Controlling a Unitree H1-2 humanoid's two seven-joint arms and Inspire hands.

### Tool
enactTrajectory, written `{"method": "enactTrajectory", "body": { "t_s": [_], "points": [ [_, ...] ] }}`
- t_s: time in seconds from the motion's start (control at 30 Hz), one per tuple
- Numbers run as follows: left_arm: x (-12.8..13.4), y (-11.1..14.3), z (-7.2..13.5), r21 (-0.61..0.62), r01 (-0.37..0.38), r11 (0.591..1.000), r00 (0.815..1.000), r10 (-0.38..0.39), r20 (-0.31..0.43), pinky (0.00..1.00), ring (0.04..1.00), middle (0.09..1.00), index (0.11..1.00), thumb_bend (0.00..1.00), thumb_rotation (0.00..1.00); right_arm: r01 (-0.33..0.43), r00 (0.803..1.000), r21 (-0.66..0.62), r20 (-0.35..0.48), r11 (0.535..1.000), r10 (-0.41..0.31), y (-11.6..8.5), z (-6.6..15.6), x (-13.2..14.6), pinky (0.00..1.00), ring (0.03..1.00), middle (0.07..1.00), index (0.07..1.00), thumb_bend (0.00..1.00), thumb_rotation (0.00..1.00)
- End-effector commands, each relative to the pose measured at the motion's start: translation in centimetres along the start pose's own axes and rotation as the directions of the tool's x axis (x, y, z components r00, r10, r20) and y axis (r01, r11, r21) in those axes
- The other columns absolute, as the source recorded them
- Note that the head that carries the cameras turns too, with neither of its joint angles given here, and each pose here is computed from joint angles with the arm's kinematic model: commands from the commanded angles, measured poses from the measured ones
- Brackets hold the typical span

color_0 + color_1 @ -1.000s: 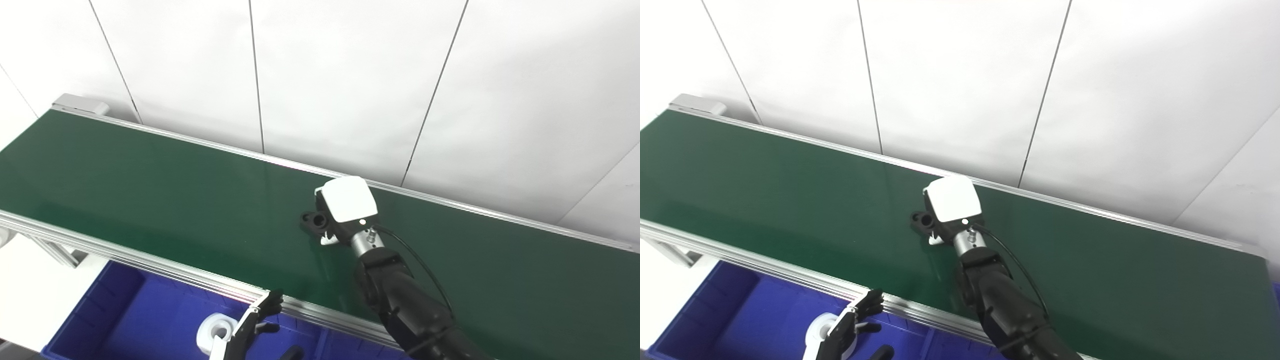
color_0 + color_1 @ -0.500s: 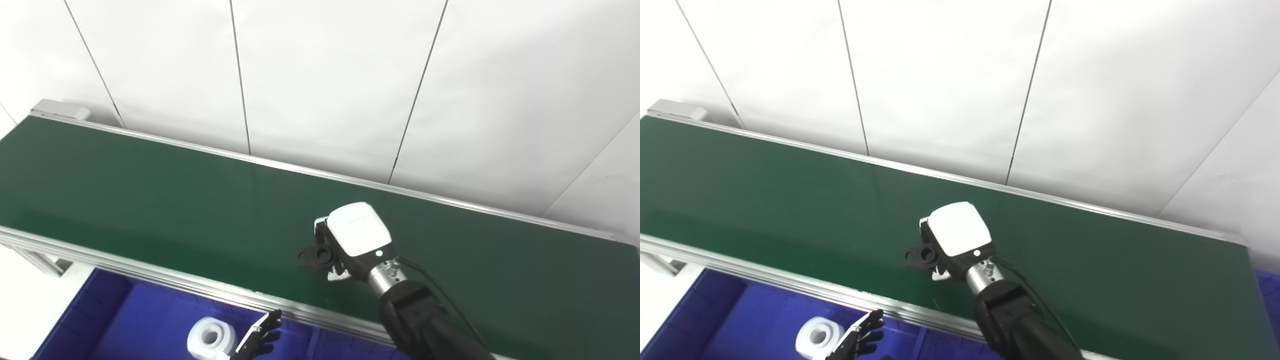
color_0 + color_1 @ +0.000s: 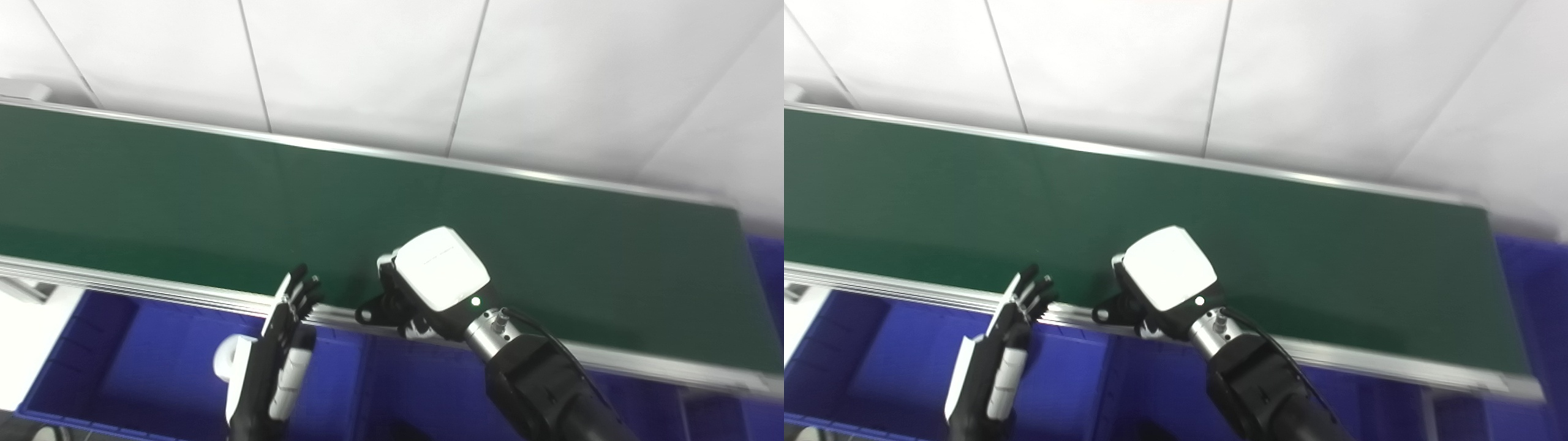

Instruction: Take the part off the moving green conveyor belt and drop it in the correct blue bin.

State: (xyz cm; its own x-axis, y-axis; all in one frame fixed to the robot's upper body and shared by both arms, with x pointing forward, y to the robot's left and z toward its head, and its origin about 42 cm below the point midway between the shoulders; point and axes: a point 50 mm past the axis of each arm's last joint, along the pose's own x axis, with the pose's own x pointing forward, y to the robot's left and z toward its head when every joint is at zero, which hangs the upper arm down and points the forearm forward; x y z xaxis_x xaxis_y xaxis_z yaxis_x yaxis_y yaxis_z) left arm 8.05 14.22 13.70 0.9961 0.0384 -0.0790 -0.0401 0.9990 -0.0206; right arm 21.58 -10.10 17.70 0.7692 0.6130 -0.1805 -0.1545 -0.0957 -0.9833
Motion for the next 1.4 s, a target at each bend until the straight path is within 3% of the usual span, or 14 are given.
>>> {"method": "enactTrajectory", "body": {
  "t_s": [0.0,0.13,0.33,0.53,0.7,0.73,0.77,0.83,0.87,0.97,1.03,1.17,1.27,1.37],
  "points": [
    [0.6,-0.7,1.9,-0.056,0.03,0.998,0.998,-0.027,0.055,0.96,0.912,0.938,0.99,0.55,0.99,0.028,0.999,-0.019,0.033,0.999,-0.027,-1.2,0.9,-1.1,0.09,0.151,0.47,0.483,0.53,0.0],
    [0.7,-0.1,2.4,-0.049,0.052,0.997,0.997,-0.049,0.055,0.98,0.933,0.95,0.999,0.58,0.98,-0.077,0.997,0.028,0.028,0.997,0.076,0.0,2.3,-3.2,0.1,0.173,0.47,0.484,0.53,0.0],
    [0.7,0.2,2.7,-0.033,0.05,0.998,0.997,-0.047,0.062,0.97,0.926,0.942,0.992,0.57,0.97,-0.137,0.99,0.04,0.022,0.99,0.136,1.8,3.5,-4.1,0.11,0.183,0.471,0.486,0.53,0.0],
    [0.6,0.1,3.0,-0.026,0.046,0.999,0.997,-0.044,0.058,0.98,0.929,0.946,0.998,0.58,0.99,-0.307,0.952,0.034,0.003,0.951,0.307,3.6,3.6,-3.5,0.13,0.213,0.473,0.489,0.53,0.0],
    [0.6,0.0,3.2,-0.029,0.05,0.998,0.997,-0.049,0.052,1.0,0.931,0.952,1.0,0.56,1.0,-0.426,0.903,-0.048,-0.082,0.903,0.422,4.8,3.5,-2.7,0.12,0.203,0.472,0.492,0.53,0.0],
    [0.6,0.0,3.2,-0.029,0.054,0.998,0.997,-0.053,0.053,1.0,0.935,0.956,1.0,0.56,1.0,-0.436,0.897,-0.059,-0.104,0.898,0.429,4.9,3.4,-2.6,0.19,0.288,0.538,0.625,0.72,0.21],
    [0.5,0.0,3.2,-0.031,0.053,0.998,0.997,-0.051,0.049,1.0,0.938,0.958,1.0,0.56,1.0,-0.462,0.883,-0.078,-0.136,0.883,0.45,5.1,3.4,-2.4,0.23,0.342,0.58,0.707,0.84,0.35],
    [0.5,-0.1,3.3,-0.033,0.048,0.998,0.998,-0.046,0.043,1.0,0.939,0.958,1.0,0.57,1.0,-0.5,0.86,-0.101,-0.176,0.86,0.479,5.3,3.2,-2.3,0.52,0.647,0.772,0.853,0.96,0.62],
    [0.6,-0.1,3.3,-0.031,0.048,0.998,0.998,-0.046,0.042,1.0,0.937,0.957,1.0,0.57,1.0,-0.511,0.853,-0.103,-0.184,0.854,0.488,5.3,3.1,-2.2,0.73,0.807,0.889,0.914,0.99,0.72],
    [0.7,-0.1,3.1,-0.024,0.049,0.999,0.998,-0.047,0.052,1.0,0.934,0.955,1.0,0.57,1.0,-0.514,0.85,-0.089,-0.181,0.853,0.494,5.0,2.9,-2.2,0.85,0.876,0.931,0.933,1.0,0.75],
    [0.7,-0.2,3.1,-0.025,0.043,0.999,0.998,-0.042,0.054,0.99,0.93,0.952,1.0,0.56,1.0,-0.516,0.85,-0.089,-0.174,0.852,0.497,4.8,3.0,-2.3,0.84,0.87,0.923,0.93,1.0,0.74],
    [0.6,-0.4,3.1,-0.027,0.029,0.999,0.998,-0.027,0.054,0.99,0.912,0.944,1.0,0.56,1.0,-0.541,0.837,-0.093,-0.159,0.836,0.524,3.7,3.2,-2.4,0.61,0.739,0.851,0.898,1.0,0.87],
    [0.4,-0.5,3.1,-0.028,0.03,0.999,0.999,-0.029,0.046,0.99,0.918,0.946,1.0,0.56,1.0,-0.491,0.859,0.007,-0.16,0.871,0.486,0.8,2.9,-3.0,0.5,0.634,0.767,0.843,1.0,0.89],
    [0.3,-0.5,3.0,-0.028,0.043,0.999,0.998,-0.042,0.047,0.99,0.924,0.95,1.0,0.57,1.0,-0.39,0.899,0.122,-0.162,0.913,0.406,-1.8,3.3,-4.5,0.46,0.596,0.731,0.797,1.0,0.9]
  ]
}}
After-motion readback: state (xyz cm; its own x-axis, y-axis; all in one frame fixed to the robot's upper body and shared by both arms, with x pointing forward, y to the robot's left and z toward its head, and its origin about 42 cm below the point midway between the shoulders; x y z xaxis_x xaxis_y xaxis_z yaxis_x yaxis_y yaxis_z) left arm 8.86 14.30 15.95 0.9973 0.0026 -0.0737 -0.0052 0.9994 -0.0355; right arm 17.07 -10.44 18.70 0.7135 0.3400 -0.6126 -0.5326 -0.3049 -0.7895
